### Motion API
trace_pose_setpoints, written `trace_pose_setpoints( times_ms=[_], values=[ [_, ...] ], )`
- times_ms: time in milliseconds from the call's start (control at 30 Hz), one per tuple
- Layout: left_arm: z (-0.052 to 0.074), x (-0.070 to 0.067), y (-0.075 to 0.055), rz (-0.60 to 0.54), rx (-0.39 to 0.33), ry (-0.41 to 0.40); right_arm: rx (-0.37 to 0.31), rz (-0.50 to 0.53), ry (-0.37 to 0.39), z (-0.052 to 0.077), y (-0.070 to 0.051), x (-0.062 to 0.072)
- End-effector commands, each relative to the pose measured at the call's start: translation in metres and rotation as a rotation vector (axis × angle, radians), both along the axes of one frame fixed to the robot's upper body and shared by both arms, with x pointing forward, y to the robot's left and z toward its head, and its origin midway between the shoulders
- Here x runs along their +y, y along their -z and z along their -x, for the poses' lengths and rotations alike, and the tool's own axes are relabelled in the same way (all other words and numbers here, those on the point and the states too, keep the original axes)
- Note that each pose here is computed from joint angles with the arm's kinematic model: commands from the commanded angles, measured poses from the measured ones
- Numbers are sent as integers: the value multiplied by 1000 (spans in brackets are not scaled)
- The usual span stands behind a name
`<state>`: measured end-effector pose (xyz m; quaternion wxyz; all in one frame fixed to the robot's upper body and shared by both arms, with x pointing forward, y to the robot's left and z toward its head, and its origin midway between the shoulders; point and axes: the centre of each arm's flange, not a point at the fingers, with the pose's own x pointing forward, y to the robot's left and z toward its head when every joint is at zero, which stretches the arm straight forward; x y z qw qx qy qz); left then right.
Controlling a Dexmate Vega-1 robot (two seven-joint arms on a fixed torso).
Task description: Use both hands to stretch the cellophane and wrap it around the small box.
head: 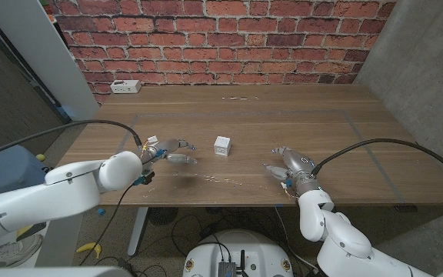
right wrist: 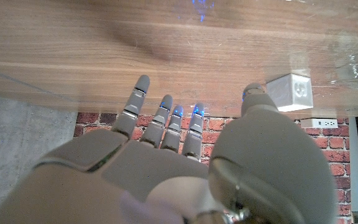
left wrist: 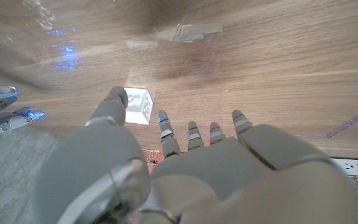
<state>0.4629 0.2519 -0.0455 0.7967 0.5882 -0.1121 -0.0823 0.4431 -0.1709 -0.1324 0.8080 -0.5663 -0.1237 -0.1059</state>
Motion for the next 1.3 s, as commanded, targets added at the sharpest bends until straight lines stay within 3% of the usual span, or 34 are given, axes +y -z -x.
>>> trace_pose_setpoints(
  times_ms=[33,233,433,1100,1300],
  values=[
    [18,-8,3,-141,-3,-52,44,3,70,19,14,-3],
    [24,-15,4,-211,-26,-95,80,18,131,28,18,-4],
    [22,-15,3,-216,-27,-90,98,23,162,33,20,-7],
    [11,-13,8,-178,3,-62,281,213,356,31,12,-2],
    [11,-13,11,-163,13,-58,274,266,391,28,11,0]
  ],
)
